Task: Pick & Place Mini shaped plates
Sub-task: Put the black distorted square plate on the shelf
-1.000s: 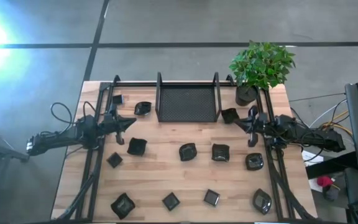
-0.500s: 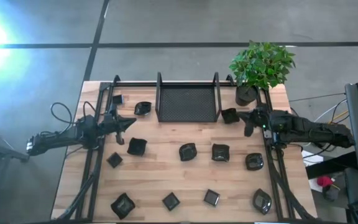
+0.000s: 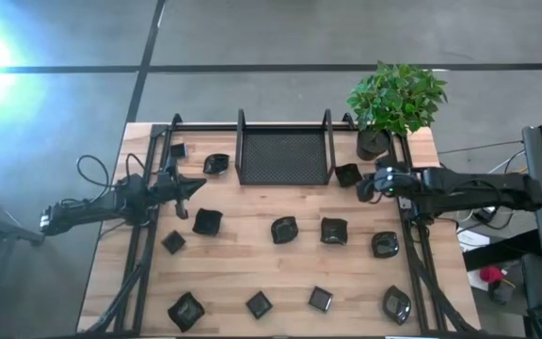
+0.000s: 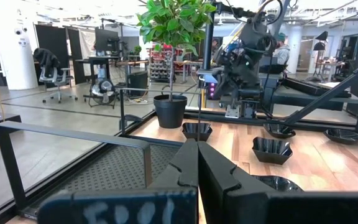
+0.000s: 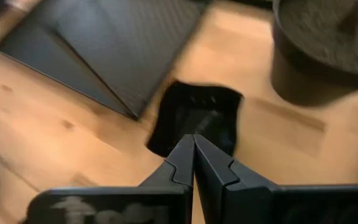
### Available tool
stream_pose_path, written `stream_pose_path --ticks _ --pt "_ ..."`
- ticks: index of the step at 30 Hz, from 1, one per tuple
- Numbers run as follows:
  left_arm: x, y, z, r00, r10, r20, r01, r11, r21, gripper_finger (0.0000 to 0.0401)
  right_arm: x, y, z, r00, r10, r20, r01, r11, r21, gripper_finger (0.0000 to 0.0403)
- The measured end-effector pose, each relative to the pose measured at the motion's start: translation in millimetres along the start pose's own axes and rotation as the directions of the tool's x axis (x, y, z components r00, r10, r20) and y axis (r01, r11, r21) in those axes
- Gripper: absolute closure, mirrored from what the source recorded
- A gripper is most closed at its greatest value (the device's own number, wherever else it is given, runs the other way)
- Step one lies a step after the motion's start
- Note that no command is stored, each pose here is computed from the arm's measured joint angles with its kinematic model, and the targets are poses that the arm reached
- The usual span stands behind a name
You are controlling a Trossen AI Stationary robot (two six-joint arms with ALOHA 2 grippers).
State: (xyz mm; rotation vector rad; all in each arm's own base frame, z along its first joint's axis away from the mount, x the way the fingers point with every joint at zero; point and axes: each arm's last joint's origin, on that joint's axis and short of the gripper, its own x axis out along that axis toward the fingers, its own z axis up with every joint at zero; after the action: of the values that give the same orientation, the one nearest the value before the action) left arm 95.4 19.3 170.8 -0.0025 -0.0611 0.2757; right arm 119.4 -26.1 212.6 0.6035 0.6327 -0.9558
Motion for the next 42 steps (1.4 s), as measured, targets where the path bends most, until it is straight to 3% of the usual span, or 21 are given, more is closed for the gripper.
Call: stream_pose_path --ticks 6,17,30,38,42 --pt "0 0 0 1.000 0.000 0.000 0.000 1.000 0.000 0.0401 9 6 -1 0.991 -0.107 -0.075 0.108 0.994 0.007 0.0394" --pt "0 0 0 1.000 0.001 0.000 -0.001 1.000 0.000 0.0401 17 12 -3 0.983 -0.148 -0.107 0.150 0.989 0.005 0.0393" --pt "0 0 0 1.000 0.001 0.000 -0.001 1.000 0.000 0.0401 23 10 -6 0.978 -0.177 -0.114 0.182 0.983 0.036 0.0310" --pt "0 0 0 1.000 0.001 0.000 -0.001 1.000 0.000 0.0401 38 4 -5 0.955 -0.260 -0.145 0.274 0.957 0.091 0.0298" --pt "0 0 0 1.000 0.001 0.000 -0.001 1.000 0.000 0.0401 48 6 -4 0.955 -0.251 -0.157 0.268 0.959 0.095 0.0302"
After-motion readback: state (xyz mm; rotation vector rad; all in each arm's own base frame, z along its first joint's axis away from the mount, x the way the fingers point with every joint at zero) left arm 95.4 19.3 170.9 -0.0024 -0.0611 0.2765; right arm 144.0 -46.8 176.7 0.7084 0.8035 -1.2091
